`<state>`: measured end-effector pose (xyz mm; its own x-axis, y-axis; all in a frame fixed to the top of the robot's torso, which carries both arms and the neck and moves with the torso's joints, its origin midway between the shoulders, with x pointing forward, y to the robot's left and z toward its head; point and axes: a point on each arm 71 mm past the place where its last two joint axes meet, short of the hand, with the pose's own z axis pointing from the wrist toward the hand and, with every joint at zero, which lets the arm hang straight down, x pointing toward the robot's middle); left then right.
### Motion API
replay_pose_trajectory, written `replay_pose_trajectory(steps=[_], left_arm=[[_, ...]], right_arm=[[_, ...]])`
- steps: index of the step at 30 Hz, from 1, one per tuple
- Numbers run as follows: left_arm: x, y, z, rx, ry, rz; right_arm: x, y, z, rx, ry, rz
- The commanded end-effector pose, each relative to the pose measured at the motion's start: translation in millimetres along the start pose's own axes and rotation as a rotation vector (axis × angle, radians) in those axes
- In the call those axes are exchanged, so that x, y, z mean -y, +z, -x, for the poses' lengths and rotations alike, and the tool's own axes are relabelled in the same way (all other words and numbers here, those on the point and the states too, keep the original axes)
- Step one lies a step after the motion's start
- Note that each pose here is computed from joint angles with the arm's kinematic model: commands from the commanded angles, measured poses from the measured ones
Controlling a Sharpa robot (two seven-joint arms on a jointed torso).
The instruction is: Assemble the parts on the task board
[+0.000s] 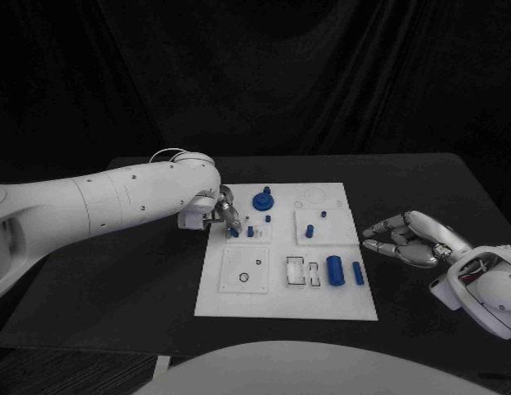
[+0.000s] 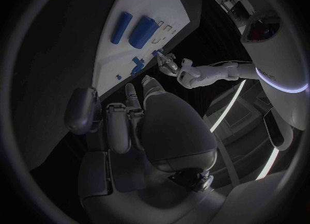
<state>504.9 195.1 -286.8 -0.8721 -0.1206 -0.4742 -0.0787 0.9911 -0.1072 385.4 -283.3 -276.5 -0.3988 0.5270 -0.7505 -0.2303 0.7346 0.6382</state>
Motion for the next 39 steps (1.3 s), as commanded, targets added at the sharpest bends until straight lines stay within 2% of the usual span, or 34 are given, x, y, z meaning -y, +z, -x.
replay_pose_trajectory(steps=[1,23,31,39], left_arm=[[-2.5,4.5,-9.0,-0.035,0.027,0.020],[-2.3,4.0,-9.4,-0.034,0.025,0.003],[-2.2,3.7,-8.3,-0.015,0.010,-0.014],[1.1,2.7,-8.3,0.005,-0.002,-0.042]], right_arm=[[1.9,-0.4,-1.7,-0.012,0.002,-0.021],[2.3,0.2,-2.6,-0.019,0.003,-0.027],[3.3,0.5,-2.6,-0.020,0.002,-0.030],[3.6,0.8,-2.9,-0.022,0.002,-0.031]])
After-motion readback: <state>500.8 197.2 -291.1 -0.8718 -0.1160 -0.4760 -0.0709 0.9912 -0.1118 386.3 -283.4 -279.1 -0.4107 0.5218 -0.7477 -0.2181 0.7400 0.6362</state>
